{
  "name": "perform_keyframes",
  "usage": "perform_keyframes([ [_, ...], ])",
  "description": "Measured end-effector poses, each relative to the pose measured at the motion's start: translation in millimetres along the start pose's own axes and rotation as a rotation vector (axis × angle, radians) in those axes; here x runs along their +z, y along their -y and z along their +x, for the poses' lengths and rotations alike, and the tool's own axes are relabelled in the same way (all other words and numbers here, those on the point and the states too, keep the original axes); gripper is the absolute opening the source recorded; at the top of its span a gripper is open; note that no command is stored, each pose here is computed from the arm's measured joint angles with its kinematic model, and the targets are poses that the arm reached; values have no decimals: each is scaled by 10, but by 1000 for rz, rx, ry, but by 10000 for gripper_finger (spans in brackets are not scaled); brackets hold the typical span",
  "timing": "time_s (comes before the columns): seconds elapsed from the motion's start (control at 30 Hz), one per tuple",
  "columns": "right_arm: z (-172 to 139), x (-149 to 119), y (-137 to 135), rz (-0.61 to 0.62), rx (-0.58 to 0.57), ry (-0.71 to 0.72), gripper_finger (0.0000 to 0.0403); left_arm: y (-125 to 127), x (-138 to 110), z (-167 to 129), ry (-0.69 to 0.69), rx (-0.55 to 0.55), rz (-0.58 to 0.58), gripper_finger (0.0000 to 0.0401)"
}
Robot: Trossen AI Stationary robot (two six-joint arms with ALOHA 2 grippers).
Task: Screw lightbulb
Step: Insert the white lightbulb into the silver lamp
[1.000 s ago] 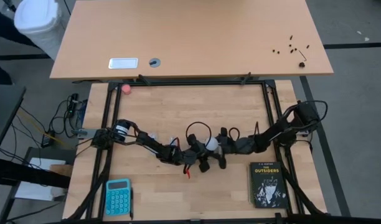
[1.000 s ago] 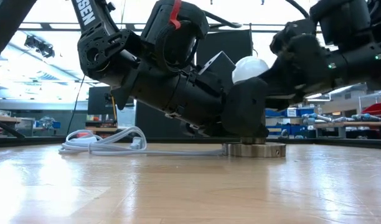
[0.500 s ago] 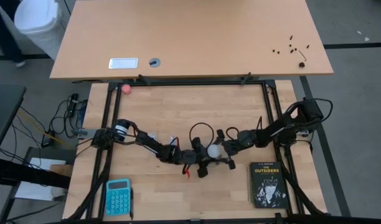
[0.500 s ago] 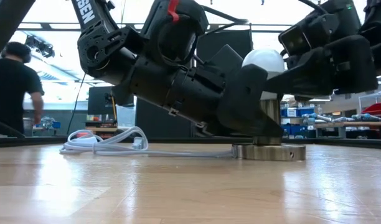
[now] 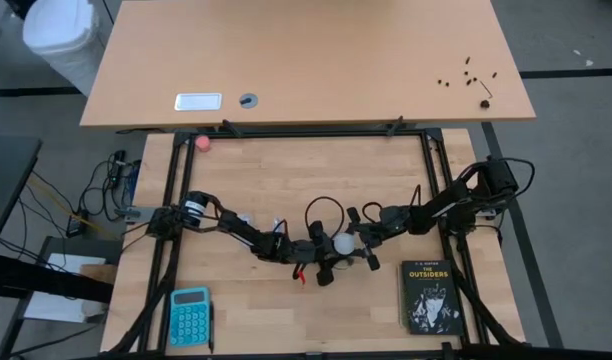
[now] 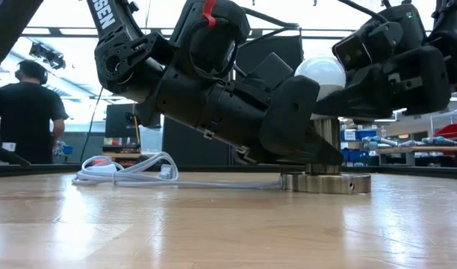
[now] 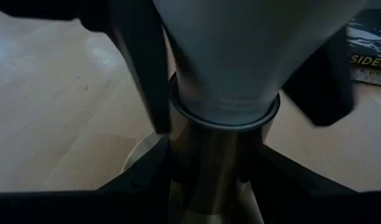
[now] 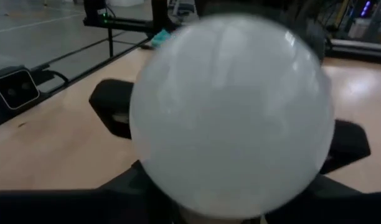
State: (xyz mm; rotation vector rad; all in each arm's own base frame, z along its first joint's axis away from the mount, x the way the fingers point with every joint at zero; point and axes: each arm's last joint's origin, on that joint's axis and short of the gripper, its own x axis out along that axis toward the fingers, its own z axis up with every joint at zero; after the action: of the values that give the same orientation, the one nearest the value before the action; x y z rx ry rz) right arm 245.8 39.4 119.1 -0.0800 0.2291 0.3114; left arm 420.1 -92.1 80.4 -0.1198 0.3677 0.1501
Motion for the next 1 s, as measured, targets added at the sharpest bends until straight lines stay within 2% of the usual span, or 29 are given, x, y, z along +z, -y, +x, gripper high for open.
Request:
perform_keyframes([
  [0.17,-1,-18,-3,35,1,-15,176,2,0,-1,0,0,-1,184],
  [0.43,2,-10,-5,141,-82,-9,172,-6,1,-3,10,33,-38,184],
  [0.7,43,26,-162,255,-308,9,171,-27,5,-5,30,104,-62,184],
  [1.0,265,172,-341,326,-585,-65,170,-41,20,-12,76,179,-103,184],
])
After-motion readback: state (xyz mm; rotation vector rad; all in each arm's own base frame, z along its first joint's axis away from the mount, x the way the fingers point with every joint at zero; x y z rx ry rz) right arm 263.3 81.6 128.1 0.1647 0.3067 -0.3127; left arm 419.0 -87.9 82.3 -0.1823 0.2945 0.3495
